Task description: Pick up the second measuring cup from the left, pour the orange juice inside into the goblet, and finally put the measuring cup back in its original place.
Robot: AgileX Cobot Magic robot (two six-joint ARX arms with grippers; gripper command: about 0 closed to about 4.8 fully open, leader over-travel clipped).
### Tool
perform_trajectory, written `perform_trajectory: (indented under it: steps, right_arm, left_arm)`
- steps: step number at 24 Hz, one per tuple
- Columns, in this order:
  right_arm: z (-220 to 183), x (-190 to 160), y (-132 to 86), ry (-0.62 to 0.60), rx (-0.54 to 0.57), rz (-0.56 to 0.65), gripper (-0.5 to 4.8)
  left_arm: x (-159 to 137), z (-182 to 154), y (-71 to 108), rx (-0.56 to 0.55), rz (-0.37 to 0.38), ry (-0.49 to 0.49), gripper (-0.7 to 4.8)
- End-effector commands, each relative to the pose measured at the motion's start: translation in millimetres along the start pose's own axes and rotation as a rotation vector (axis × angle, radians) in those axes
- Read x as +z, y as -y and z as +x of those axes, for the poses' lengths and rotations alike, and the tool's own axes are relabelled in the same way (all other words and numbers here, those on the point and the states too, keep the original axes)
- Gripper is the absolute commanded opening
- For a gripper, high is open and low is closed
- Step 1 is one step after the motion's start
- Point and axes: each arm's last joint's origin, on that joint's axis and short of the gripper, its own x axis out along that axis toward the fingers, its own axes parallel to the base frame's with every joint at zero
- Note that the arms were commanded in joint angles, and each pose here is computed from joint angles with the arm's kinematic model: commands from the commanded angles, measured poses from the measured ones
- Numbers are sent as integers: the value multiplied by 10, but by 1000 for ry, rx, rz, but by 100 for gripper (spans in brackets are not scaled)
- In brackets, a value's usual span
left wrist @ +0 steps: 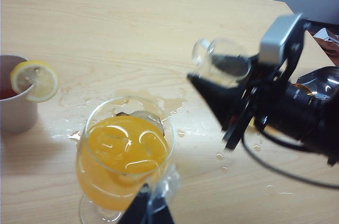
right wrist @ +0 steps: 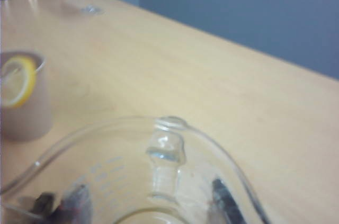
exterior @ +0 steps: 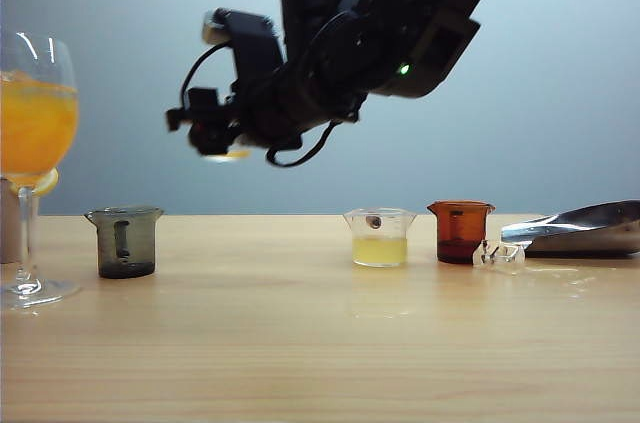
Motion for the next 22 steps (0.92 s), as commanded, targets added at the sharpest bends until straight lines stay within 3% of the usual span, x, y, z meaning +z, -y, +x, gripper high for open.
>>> perform_trajectory:
  steps: [1,22]
  right_arm:
    - [33,-75,-121,8,3,6,-2]
    - [175,-672,-184,-95,-37,100,-2]
  left_arm:
    - [21,-17,9,-6,5,14,-6]
    - [21,-19,10,-7,5,14,-6]
